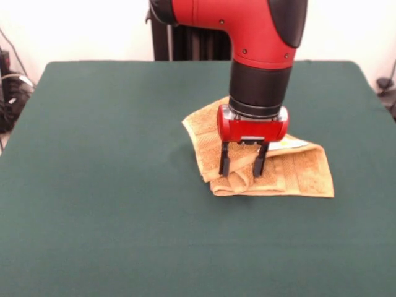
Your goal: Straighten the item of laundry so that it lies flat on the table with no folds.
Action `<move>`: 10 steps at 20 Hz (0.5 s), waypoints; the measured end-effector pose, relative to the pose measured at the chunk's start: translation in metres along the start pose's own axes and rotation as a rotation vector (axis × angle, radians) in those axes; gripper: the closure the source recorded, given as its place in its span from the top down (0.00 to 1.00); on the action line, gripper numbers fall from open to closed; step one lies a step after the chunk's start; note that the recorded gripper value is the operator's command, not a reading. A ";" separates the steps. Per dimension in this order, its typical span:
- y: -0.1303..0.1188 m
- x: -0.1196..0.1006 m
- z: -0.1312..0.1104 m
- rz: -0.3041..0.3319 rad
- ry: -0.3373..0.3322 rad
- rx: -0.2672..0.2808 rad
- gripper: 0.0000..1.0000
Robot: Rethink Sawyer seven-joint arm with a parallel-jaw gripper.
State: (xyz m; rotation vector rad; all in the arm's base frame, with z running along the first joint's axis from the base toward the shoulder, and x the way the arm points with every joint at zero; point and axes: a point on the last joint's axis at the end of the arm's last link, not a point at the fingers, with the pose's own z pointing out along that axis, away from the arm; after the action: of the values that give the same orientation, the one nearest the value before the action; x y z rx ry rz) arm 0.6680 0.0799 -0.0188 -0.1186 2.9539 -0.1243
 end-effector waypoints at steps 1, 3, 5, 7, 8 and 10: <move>0.000 0.002 0.001 0.000 0.004 -0.001 1.00; 0.001 0.007 0.003 0.000 0.014 -0.002 1.00; 0.002 0.012 0.004 0.000 0.023 -0.004 1.00; 0.003 0.015 0.005 0.000 0.029 -0.005 1.00; 0.003 0.015 0.005 -0.001 0.030 -0.005 1.00; 0.004 0.016 0.005 -0.002 0.031 -0.006 0.00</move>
State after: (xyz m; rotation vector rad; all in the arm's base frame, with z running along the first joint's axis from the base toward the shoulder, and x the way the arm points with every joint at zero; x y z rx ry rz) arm 0.6528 0.0824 -0.0271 -0.1220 2.9856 -0.1194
